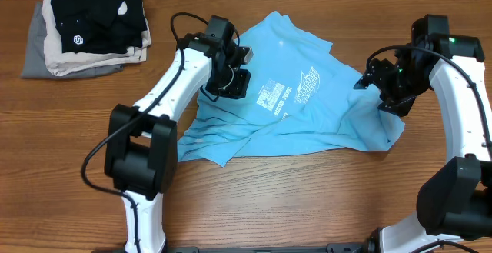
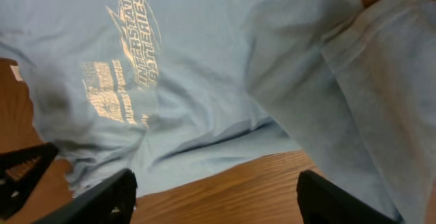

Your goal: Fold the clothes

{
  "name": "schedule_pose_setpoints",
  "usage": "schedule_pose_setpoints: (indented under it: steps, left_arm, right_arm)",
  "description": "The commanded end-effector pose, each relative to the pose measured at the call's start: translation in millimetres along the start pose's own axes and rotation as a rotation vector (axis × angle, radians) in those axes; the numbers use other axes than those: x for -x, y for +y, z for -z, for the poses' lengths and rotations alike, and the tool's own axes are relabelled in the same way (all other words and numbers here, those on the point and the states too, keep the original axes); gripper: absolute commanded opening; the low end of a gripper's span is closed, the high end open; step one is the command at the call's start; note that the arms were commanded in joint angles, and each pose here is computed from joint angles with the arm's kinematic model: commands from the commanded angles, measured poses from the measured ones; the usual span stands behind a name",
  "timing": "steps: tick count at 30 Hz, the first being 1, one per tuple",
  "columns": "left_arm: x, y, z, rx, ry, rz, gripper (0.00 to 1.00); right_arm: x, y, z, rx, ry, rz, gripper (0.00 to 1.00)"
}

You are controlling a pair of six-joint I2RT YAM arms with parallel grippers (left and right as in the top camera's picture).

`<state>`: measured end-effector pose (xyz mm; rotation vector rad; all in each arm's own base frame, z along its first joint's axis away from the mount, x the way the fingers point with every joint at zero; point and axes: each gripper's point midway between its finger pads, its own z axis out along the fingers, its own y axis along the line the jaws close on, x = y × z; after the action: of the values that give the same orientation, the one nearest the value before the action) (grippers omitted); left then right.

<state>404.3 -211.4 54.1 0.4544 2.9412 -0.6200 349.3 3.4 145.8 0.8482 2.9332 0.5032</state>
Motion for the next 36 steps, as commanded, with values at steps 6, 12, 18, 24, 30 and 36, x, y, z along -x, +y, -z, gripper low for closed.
schedule_pose_setpoints:
  steps: [6, 12, 18, 24, 30, 36]
  left_arm:
    - [-24.0, 16.8, -47.0, 0.005, 0.126, 0.056, 0.04]
    - [-26.1, 24.1, -52.6, 0.031, 0.137, 0.061, 0.04]
    - [-28.7, 40.2, -50.6, 0.117, 0.144, 0.067, 0.04]
    - [-27.7, 43.8, -49.2, 0.116, 0.14, 0.075, 0.04]
    - [-28.9, 46.8, -47.7, 0.117, 0.144, 0.085, 0.04]
    - [-28.9, 57.3, -41.1, 0.117, 0.146, 0.117, 0.04]
  right_arm:
    - [-2.4, -18.8, -8.4, -0.095, 0.017, -0.021, 0.8]
    - [-12.8, -53.8, -33.0, -0.225, 0.038, -0.092, 0.85]
    - [-19.2, -96.3, -54.5, -0.361, 0.021, -0.192, 0.91]
    - [-12.1, -105.2, -63.1, -0.351, -0.009, -0.21, 0.67]
    - [-2.6, -117.0, -58.8, -0.359, -0.047, -0.276, 0.04]
    - [8.3, -149.1, -45.4, -0.403, -0.09, -0.376, 0.04]
